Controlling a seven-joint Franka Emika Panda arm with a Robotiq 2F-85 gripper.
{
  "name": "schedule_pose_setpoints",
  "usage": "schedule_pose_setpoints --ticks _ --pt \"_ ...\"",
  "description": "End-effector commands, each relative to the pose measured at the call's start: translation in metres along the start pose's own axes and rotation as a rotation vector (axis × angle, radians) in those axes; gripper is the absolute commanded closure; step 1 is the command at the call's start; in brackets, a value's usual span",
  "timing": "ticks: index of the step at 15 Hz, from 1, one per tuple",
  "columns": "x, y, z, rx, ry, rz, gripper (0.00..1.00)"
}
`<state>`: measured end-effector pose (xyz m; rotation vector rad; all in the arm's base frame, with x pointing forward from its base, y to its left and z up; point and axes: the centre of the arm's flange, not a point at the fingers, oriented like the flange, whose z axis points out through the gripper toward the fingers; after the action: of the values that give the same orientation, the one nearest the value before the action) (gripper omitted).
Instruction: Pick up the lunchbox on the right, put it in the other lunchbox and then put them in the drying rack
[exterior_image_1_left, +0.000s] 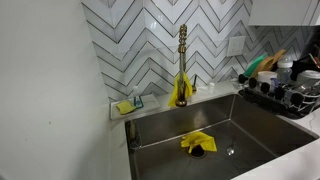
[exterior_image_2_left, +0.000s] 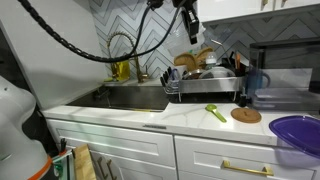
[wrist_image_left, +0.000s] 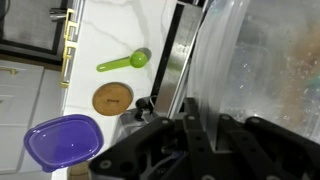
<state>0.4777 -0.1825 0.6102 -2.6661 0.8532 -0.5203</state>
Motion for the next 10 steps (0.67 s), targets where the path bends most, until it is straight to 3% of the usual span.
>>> schedule_pose_setpoints --ticks 1,7,10 --pt "0.040 -0.038 0.038 0.026 -0.009 0.072 0.98" --pt "0.063 -0.073 0.103 0.086 -0.052 0.133 0.98" --pt "0.069 -0.079 0.128 0.072 -0.053 0.146 0.98"
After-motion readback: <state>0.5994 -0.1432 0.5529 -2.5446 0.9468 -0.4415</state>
